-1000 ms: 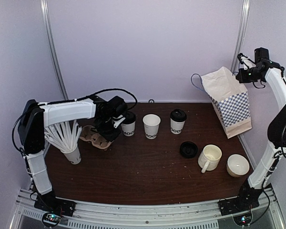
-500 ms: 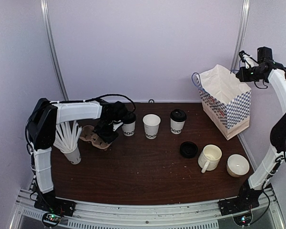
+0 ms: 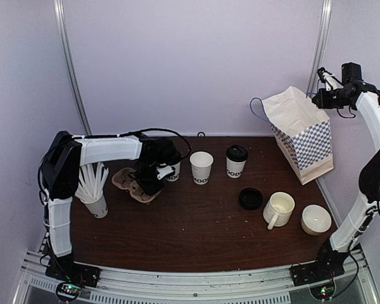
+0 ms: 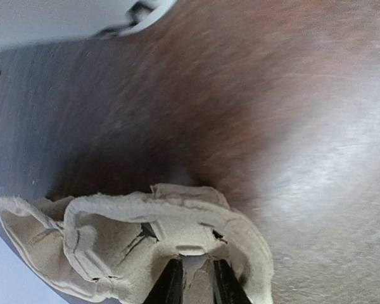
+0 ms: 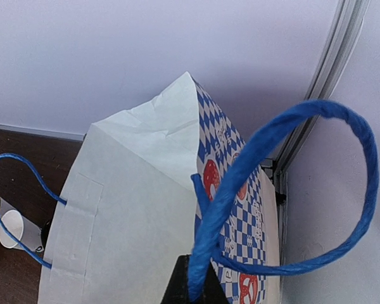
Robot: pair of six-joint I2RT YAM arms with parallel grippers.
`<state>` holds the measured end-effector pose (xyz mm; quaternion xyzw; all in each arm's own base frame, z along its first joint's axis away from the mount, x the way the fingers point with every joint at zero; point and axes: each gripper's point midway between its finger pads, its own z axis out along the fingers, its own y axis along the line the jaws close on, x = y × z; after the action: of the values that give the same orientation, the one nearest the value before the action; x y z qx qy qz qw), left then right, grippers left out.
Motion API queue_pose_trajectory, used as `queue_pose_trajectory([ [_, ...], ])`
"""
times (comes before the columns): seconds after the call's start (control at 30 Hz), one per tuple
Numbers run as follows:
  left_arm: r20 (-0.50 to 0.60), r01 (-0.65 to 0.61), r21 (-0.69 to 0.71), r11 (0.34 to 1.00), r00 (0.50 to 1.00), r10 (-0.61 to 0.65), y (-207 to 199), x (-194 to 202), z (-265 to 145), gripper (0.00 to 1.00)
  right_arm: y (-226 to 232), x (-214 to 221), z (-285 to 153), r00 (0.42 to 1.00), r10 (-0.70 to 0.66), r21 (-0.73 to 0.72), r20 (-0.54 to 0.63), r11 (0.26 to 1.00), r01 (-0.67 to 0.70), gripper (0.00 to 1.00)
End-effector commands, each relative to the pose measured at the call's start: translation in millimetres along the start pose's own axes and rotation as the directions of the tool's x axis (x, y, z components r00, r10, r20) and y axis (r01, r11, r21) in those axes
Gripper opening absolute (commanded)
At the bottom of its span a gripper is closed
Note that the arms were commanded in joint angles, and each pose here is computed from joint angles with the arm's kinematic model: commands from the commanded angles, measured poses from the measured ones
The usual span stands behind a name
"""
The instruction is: Pack the takeout coffee
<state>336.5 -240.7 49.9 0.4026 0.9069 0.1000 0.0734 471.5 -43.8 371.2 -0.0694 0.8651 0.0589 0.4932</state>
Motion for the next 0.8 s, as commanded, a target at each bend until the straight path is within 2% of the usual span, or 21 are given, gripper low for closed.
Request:
queue_pose_trajectory([
  [0.0,0.041,-0.091,0.081,0.993,0.995,0.088,-28.6,-13.5,-14.2,0.2,-0.9,-7.0,2.0,1.0,0.011,-0.013,0.028,1.0,-0.011,0.0],
  [0.27,0.094,-0.171,0.106,0.98,0.982,0.162,-59.5,-25.7,-32.5,0.21,-1.3,-2.8,4.3,1.0,0.018,-0.014,0.015,1.0,-0.017,0.0],
  [0.47,0.129,-0.254,0.176,0.951,0.964,0.233,-93.8,-36.2,-40.5,0.21,-0.3,-0.8,7.6,1.0,0.03,-0.026,0.007,0.999,-0.03,0.0],
  [0.6,0.145,-0.272,0.112,0.956,0.956,0.255,-87.7,-41.2,-51.3,0.21,1.0,2.0,7.9,0.999,0.033,-0.032,0.002,0.999,-0.033,0.0],
  [0.67,0.157,-0.249,0.058,0.967,0.959,0.237,-75.6,-39.9,-61.8,0.19,1.8,3.4,7.4,0.999,0.034,-0.034,0.0,0.999,-0.034,0.0],
  [0.77,0.106,-0.18,-0.079,0.981,0.977,0.187,-46.3,-24.2,-60.7,0.13,2.8,3.9,5.7,1.0,0.031,-0.036,0.002,0.999,-0.031,0.0],
])
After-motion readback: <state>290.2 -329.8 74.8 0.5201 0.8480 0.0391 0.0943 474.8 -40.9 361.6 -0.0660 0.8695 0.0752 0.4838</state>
